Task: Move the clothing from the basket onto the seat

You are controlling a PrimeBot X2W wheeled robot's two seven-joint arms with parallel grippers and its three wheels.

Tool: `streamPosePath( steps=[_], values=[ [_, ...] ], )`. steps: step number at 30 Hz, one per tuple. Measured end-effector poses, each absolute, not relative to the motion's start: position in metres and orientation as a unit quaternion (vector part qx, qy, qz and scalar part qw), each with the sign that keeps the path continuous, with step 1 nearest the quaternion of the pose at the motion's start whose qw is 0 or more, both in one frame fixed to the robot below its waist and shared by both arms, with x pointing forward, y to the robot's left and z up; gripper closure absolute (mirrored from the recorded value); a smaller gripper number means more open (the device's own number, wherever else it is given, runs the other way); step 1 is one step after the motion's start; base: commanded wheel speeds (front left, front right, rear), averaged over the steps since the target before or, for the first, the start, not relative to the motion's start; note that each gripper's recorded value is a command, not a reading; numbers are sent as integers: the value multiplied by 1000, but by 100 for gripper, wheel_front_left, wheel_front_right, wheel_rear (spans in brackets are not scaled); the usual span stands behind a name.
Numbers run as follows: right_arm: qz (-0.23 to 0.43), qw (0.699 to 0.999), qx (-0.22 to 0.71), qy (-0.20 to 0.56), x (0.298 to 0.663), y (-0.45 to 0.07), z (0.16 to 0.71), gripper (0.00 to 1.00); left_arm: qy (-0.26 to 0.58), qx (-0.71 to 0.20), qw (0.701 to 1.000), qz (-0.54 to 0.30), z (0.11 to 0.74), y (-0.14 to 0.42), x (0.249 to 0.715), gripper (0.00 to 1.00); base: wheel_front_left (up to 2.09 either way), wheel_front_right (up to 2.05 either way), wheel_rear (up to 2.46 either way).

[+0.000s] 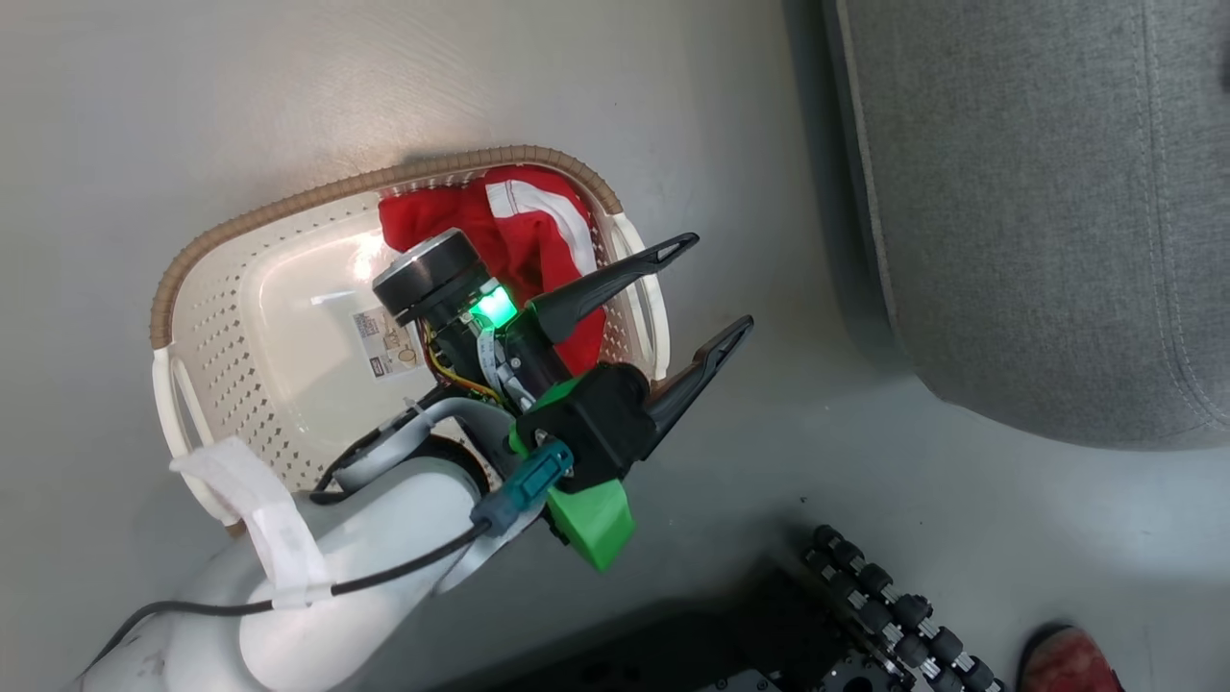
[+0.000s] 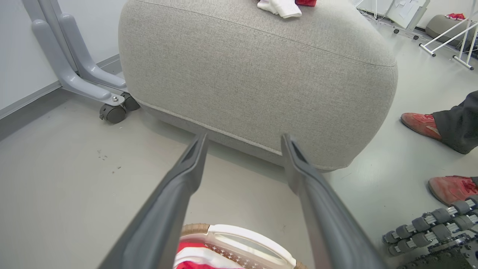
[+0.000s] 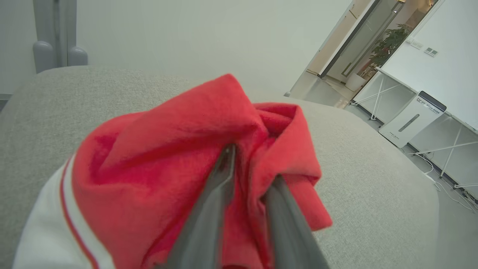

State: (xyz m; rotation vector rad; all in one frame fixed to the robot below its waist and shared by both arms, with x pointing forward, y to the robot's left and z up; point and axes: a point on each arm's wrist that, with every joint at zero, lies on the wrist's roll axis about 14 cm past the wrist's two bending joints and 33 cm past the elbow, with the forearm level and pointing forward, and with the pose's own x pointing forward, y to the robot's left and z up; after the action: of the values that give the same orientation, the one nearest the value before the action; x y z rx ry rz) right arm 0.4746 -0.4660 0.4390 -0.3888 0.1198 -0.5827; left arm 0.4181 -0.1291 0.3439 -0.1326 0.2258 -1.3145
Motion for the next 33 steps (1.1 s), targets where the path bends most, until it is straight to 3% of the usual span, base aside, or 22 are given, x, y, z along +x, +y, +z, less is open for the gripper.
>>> streamPosePath(
  steps=[8, 18, 23, 33],
  values=[
    [-277, 938, -201, 44, 448, -451, 459, 0, 96, -111, 808, -570, 371, -127, 428, 0, 0, 0, 0],
    [-235, 956, -167, 56, 417, -399, 452, 0, 98, -145, 872, -458, 386, -98, 440, 0, 0, 0, 0],
    [-166, 977, -123, 46, 426, -346, 449, 0, 119, -147, 907, -375, 390, -64, 440, 0, 0, 0, 0],
    [23, 999, -34, 24, 433, -208, 455, 0, 77, -134, 969, -193, 433, 36, 428, 0, 0, 0, 0]
  ],
)
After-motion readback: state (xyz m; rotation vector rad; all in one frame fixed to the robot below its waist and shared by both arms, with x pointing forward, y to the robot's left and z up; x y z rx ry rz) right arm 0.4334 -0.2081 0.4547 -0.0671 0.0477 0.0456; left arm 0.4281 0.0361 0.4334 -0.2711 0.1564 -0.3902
